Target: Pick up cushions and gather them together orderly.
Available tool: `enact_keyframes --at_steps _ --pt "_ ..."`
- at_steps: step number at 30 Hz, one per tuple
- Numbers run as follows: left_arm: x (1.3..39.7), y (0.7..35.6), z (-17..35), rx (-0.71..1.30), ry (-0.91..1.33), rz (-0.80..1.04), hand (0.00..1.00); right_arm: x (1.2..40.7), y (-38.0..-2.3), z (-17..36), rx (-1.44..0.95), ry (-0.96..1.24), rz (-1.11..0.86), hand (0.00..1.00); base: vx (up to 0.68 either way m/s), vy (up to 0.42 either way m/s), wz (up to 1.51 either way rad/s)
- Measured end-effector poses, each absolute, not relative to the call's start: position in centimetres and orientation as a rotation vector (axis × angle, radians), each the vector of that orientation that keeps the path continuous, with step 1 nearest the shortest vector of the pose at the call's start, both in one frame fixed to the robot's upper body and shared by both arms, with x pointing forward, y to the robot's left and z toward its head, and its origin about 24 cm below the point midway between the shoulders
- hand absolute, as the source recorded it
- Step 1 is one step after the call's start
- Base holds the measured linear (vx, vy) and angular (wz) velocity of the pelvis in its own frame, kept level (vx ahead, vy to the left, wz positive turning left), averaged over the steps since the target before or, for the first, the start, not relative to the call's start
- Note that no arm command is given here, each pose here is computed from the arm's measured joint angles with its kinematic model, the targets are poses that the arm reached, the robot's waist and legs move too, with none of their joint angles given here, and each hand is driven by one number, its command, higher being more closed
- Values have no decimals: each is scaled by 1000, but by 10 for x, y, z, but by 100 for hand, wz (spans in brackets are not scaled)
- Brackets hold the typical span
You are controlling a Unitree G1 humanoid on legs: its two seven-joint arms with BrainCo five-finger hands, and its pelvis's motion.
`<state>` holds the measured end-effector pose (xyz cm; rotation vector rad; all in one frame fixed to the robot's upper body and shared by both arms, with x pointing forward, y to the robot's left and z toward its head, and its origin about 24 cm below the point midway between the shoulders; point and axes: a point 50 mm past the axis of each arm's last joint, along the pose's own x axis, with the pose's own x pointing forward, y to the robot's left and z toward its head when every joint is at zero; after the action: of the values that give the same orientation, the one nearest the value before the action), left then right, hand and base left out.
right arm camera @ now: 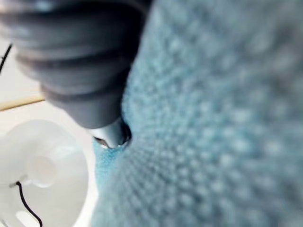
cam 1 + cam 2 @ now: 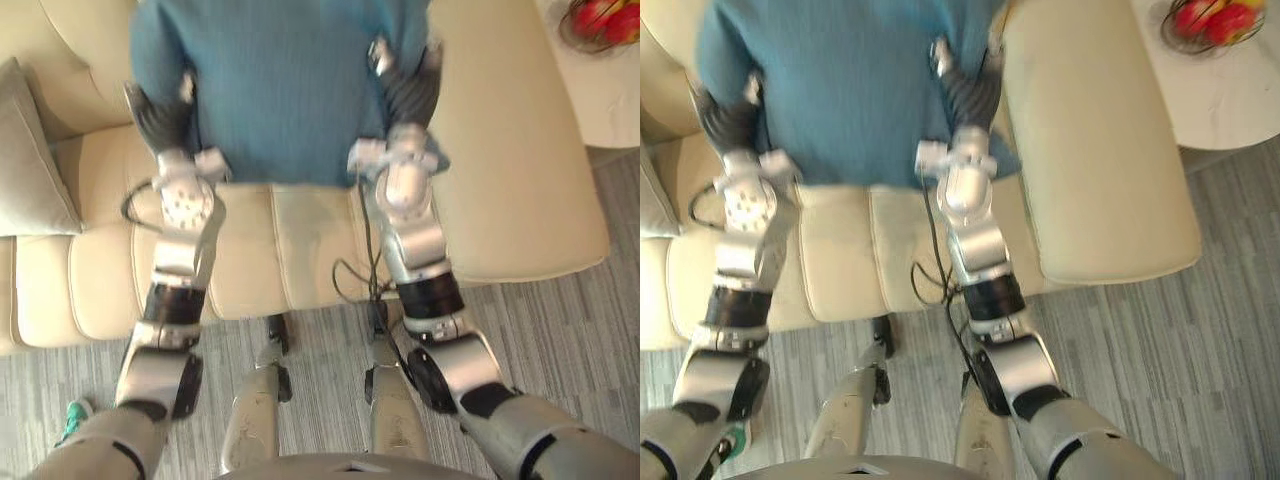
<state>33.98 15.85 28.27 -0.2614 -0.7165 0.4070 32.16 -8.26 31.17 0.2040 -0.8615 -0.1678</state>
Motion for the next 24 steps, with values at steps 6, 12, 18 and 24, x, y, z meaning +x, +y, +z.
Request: enact_keyframes --at_steps 6,12,18,24 --pt "340 146 379 -348 -907 403 0 312 -81 386 310 -1033 -266 0 -34 -12 11" --pt "325 129 440 -322 -1025 334 0 295 -103 448 298 -1185 -384 0 -3 37 35" --pt "340 137 438 -289 -940 355 0 302 -110 455 348 -1134 -431 0 8 53 7" --pt "346 147 431 -362 -866 432 0 318 -102 458 328 -1050 -368 0 -9 74 -3"
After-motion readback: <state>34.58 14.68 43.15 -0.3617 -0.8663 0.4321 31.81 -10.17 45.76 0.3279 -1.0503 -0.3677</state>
